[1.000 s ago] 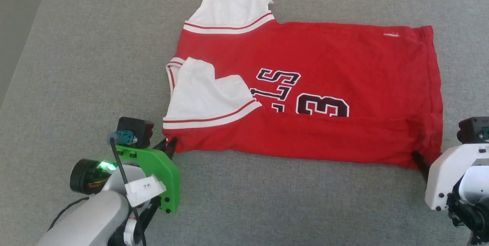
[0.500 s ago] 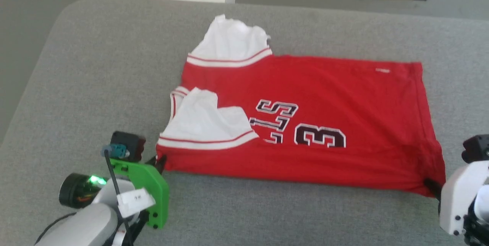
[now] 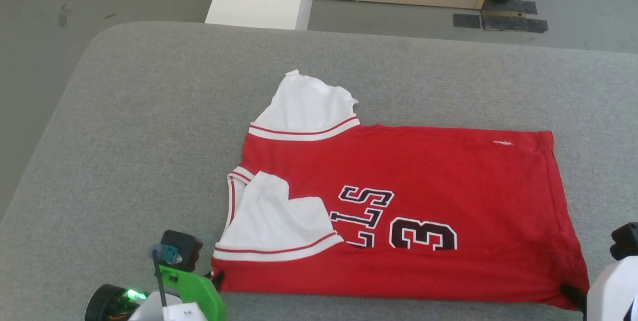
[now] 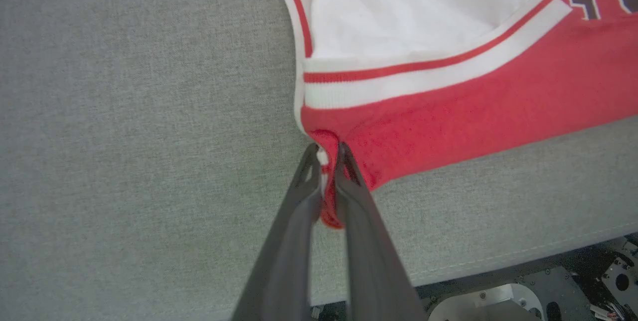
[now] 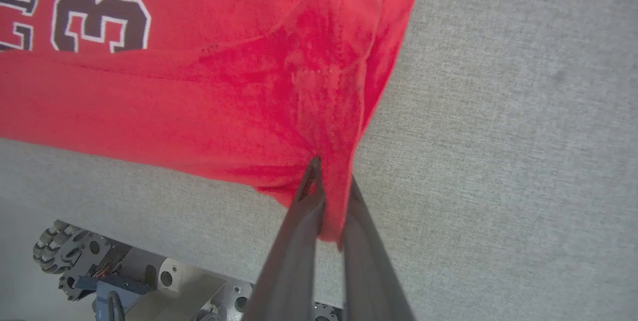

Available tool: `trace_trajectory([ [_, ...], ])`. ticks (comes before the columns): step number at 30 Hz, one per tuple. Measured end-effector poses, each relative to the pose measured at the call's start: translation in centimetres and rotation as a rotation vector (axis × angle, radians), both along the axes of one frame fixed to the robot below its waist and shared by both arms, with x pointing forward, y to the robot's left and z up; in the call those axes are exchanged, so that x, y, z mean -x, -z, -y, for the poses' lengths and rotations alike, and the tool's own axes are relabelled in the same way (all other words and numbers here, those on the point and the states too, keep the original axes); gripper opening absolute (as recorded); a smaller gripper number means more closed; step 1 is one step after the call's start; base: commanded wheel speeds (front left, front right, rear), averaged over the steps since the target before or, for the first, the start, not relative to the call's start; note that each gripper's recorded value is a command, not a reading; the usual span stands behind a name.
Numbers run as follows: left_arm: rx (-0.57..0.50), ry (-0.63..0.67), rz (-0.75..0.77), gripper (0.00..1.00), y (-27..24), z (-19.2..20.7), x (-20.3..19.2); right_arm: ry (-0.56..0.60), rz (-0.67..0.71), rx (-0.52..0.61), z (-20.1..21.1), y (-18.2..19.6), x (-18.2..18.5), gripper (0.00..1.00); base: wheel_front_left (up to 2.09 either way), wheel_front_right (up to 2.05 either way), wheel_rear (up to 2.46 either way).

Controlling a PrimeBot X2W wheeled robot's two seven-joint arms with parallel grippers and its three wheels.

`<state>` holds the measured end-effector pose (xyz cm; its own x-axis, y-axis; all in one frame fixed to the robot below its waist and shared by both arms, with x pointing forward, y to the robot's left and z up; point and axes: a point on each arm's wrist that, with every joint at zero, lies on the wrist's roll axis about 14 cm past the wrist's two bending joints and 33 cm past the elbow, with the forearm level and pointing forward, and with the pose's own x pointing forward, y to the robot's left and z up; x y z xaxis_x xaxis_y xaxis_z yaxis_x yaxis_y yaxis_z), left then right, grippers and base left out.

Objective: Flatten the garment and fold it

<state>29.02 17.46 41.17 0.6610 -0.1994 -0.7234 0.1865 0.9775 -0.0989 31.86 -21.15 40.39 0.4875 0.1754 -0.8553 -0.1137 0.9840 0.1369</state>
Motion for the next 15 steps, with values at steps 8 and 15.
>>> trace_trajectory([
  [8,-0.009,0.003,-0.037,1.0,1.8,0.0,0.2,-0.013,-0.001,0.023,-0.1,1.9,0.0,1.0,0.0,0.0,0.0],
  [15,0.013,-0.024,0.131,1.0,-0.7,0.1,-2.6,0.018,0.243,-0.018,-0.5,-1.6,-3.7,1.0,0.0,0.0,0.0],
])
